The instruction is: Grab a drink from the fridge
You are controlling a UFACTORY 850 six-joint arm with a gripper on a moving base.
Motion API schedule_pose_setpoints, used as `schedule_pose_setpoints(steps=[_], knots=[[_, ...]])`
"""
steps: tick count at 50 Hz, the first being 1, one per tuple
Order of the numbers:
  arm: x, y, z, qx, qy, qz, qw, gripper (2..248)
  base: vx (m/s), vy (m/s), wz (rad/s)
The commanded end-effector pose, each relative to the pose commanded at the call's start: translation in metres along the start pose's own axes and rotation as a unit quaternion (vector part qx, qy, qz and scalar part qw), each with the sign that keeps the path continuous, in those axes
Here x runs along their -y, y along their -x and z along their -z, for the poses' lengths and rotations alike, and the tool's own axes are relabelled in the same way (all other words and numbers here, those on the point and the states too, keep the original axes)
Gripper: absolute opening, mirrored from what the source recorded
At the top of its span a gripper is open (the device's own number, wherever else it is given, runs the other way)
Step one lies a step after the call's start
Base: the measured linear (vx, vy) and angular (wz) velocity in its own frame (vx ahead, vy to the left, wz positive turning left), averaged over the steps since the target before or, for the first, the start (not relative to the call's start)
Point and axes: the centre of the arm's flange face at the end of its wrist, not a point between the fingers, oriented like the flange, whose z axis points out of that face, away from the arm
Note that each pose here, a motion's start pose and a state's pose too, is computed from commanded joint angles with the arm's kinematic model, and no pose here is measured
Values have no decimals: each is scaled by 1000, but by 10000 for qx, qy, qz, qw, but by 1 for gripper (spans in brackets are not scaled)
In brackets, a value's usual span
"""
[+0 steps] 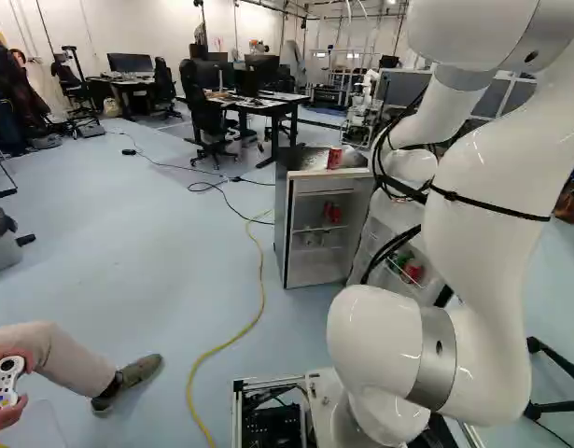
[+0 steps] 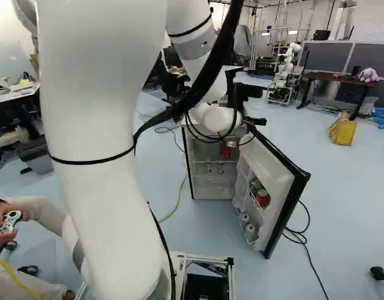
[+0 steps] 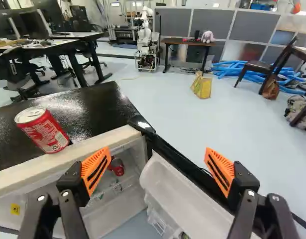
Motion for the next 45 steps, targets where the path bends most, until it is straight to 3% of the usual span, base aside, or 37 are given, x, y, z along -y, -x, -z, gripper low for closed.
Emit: schedule_pose_setpoints(steps=[21,45], knots=[[-37,-12,8,301,410,-279,9983,247,0,0,0],[-74,-27,8,734,815,-684,9916,247,0,0,0]])
